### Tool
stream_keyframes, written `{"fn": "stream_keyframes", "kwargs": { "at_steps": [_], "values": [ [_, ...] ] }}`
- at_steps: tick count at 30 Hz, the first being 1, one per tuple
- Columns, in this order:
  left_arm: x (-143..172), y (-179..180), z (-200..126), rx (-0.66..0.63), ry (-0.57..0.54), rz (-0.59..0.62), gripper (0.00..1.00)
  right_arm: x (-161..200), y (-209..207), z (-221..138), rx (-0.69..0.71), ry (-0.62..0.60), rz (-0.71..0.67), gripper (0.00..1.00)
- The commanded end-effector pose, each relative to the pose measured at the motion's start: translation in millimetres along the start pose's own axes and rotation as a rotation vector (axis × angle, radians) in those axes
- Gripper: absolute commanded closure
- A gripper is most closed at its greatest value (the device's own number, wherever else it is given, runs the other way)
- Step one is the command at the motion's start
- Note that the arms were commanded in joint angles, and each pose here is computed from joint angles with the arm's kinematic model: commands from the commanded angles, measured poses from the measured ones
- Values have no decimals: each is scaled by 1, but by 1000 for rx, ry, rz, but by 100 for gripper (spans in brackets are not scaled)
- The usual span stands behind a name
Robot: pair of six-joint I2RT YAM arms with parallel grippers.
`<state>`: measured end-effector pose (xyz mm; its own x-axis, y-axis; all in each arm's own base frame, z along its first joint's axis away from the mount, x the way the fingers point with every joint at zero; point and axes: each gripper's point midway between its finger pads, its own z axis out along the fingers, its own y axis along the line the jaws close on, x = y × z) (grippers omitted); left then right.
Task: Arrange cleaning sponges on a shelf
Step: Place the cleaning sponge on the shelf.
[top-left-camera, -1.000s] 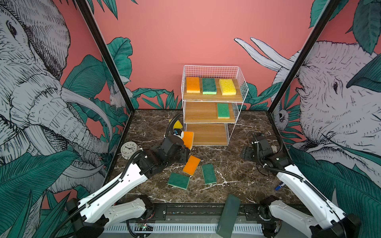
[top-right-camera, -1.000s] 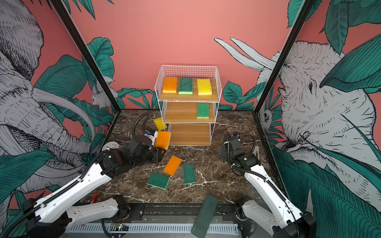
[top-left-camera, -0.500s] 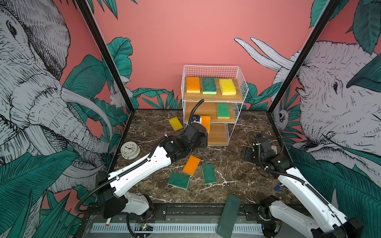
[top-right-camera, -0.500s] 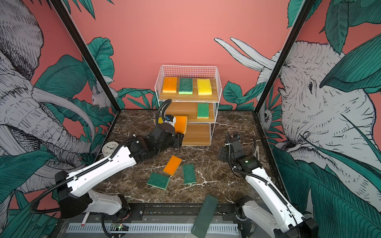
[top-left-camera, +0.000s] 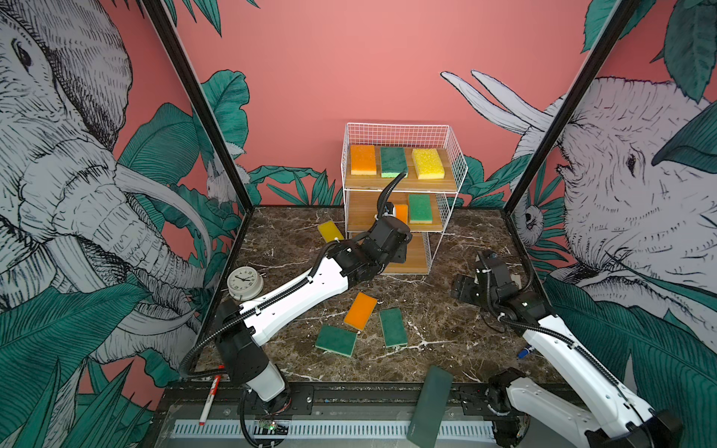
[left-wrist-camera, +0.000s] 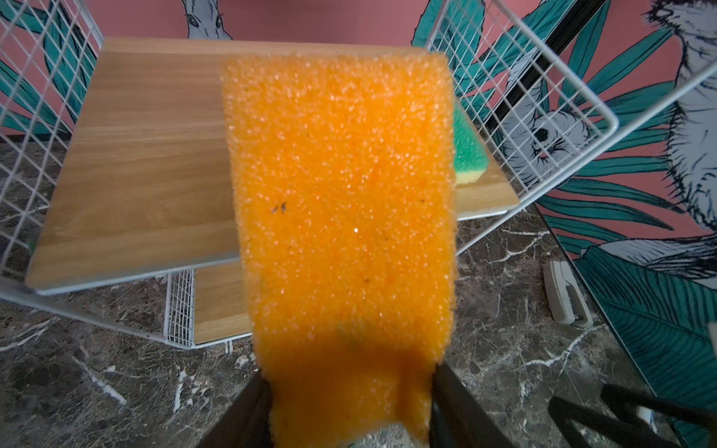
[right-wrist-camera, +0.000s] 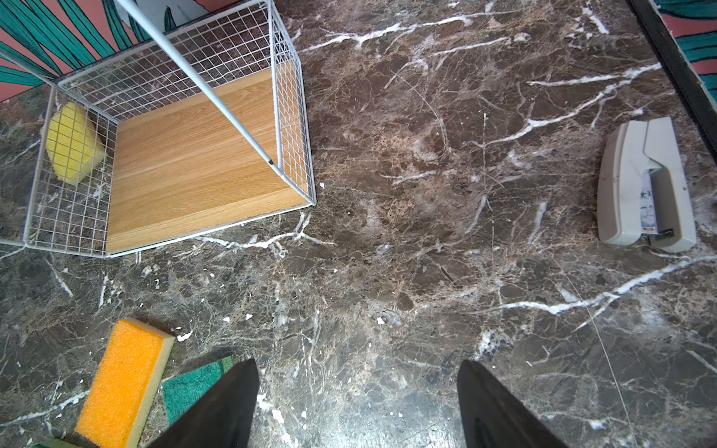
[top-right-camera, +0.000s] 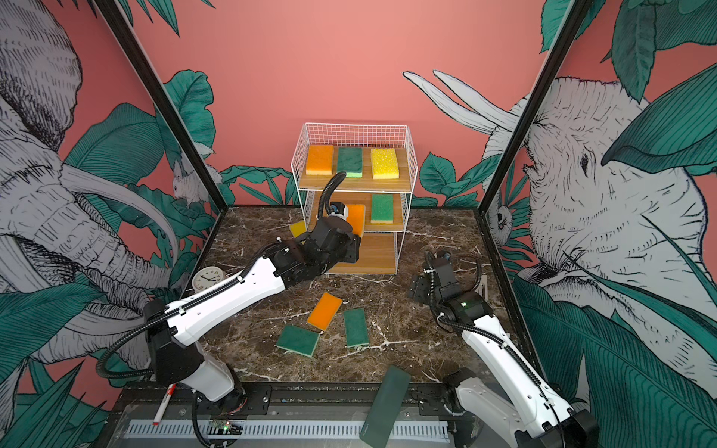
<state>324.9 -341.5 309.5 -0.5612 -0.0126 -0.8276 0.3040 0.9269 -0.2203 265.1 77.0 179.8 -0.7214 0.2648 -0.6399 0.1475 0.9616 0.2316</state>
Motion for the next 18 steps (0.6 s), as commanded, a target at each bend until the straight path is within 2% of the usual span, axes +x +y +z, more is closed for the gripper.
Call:
{"fn": "stream_keyframes", "kwargs": {
  "at_steps": [1, 8, 18],
  "values": [
    [-17, 5, -6, -52, -30, 8, 42, -12, 4, -5, -16, -34, 12, 17],
    [-23, 5, 6, -68, -28, -11, 40, -15, 6, -8, -30, -49, 20, 17],
    [-27, 13, 20, -118, -90, -7, 39, -17, 9, -10, -48, -55, 32, 17]
  ]
}}
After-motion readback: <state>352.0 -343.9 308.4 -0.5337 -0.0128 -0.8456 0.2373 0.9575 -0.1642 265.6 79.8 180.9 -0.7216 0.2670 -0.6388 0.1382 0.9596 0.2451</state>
